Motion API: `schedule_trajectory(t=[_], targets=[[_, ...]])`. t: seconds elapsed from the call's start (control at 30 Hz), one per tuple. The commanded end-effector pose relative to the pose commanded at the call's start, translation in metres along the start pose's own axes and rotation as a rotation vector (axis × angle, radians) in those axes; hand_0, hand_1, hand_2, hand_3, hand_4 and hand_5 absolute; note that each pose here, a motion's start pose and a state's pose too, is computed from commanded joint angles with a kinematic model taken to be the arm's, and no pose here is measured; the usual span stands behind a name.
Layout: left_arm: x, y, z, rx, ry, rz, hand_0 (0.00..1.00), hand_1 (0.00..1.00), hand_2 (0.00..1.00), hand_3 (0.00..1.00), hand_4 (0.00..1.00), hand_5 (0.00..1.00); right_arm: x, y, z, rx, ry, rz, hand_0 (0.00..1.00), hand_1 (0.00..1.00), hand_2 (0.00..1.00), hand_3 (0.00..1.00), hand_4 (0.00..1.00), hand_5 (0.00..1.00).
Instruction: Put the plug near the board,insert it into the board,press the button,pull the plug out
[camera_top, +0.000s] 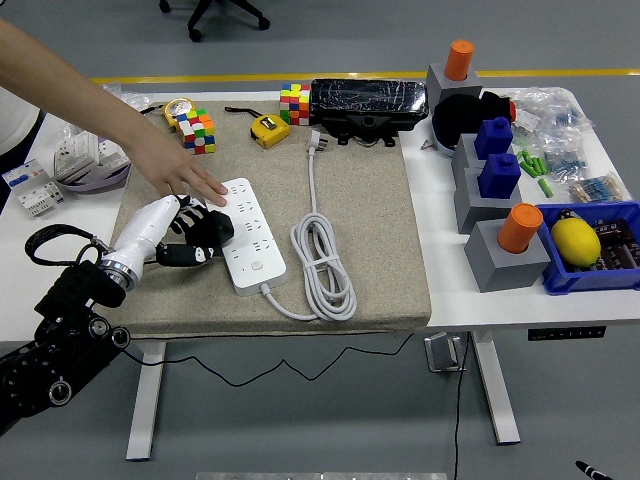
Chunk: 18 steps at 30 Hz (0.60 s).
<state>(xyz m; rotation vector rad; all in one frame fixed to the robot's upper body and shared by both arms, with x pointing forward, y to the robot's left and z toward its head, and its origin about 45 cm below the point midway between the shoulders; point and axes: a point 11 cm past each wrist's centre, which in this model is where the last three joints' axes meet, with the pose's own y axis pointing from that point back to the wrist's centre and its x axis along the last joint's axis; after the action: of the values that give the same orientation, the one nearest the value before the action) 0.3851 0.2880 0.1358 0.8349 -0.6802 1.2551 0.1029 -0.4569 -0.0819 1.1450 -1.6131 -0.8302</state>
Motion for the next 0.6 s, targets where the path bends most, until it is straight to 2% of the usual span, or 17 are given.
schedule_trajectory(t=[0.6], targets=[[-0.0007, 0.0012, -0.0029, 0.003, -0.014, -0.005, 0.438, 0.440, 0.476, 0.542, 0.717, 0.002, -0.0018, -0.0001, -0.0005, 0.001, 0.000, -0.004, 0.650, 0.647, 0.645, 0.569, 0.990, 0.559]])
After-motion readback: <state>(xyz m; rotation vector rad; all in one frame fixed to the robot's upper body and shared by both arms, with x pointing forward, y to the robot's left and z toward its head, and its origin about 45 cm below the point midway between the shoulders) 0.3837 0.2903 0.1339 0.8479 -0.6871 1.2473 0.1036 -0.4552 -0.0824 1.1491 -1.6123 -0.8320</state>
